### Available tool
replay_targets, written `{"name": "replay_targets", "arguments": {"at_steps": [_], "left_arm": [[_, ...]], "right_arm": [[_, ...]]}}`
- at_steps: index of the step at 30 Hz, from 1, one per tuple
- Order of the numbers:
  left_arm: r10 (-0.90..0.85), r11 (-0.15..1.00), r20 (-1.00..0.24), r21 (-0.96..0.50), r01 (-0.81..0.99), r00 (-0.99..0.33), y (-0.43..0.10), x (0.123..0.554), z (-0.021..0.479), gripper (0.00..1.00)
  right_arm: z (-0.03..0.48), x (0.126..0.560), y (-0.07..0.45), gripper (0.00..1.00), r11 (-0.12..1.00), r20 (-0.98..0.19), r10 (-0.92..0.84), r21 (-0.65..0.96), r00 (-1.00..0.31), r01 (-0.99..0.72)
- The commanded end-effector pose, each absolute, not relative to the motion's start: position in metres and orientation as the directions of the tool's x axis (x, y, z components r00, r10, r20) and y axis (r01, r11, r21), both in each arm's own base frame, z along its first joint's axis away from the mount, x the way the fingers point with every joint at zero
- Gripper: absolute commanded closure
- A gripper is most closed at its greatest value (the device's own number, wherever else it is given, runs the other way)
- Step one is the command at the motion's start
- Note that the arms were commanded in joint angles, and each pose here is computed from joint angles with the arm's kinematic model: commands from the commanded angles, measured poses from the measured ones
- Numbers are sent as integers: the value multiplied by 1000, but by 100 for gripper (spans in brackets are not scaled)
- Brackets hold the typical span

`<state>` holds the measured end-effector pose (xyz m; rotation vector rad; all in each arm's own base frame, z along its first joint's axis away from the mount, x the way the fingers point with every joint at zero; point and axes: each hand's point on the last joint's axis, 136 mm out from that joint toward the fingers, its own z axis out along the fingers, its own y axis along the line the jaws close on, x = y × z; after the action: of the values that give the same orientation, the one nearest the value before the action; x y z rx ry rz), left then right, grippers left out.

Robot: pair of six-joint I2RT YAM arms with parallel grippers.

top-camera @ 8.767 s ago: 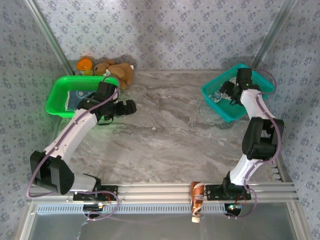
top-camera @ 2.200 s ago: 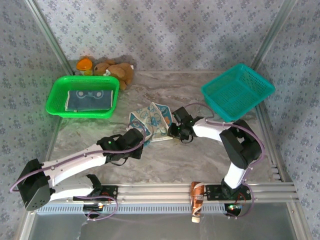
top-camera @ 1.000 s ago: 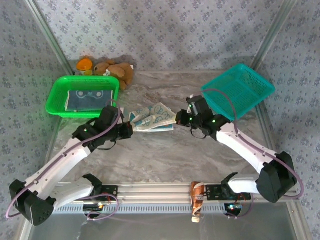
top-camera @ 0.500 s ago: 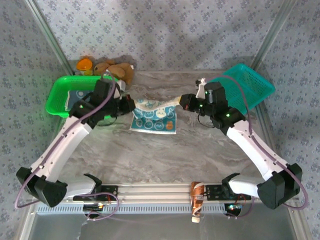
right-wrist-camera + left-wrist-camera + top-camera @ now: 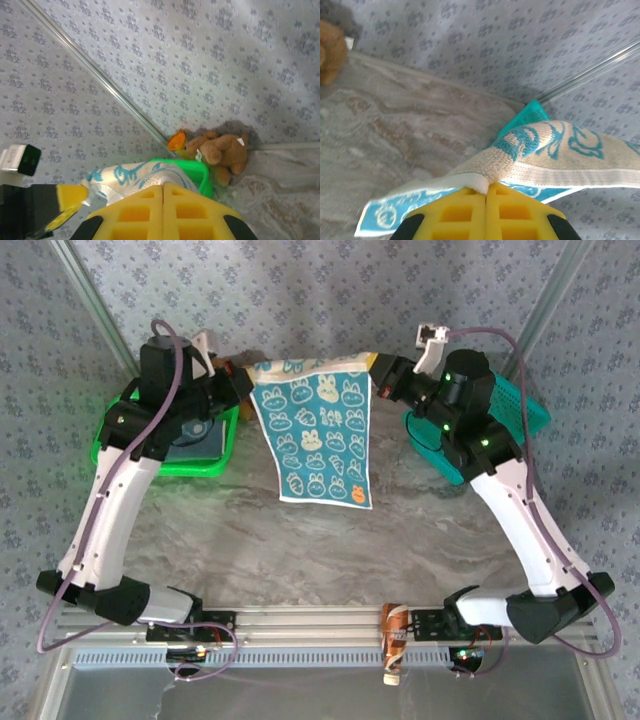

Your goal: Fold and stack the towels

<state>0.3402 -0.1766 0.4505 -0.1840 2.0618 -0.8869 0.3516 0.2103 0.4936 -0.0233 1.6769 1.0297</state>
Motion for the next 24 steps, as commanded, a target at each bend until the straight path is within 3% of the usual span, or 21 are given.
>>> {"name": "replay_targets", "arguments": {"at_steps": [1, 10, 20, 24], "left_arm": [[-468, 719, -670, -668, 192, -577, -170, 338, 473, 100], [-505, 660, -670, -706, 256, -544, -172, 300, 508, 100], [-515, 657, -674, -707, 260, -530, -172, 253, 504, 100], [-524, 640, -656, -724, 257, -543, -176, 246, 504, 100]], "right_arm": [[524, 351, 205, 100, 635, -831, 467, 553, -302, -540], [530, 321, 207, 100, 602, -823, 478, 560, -305, -569], [513, 268, 211, 100, 565, -785, 491, 617, -378, -548], [501, 264, 205, 100, 598, -778, 493, 628, -389, -499]]}}
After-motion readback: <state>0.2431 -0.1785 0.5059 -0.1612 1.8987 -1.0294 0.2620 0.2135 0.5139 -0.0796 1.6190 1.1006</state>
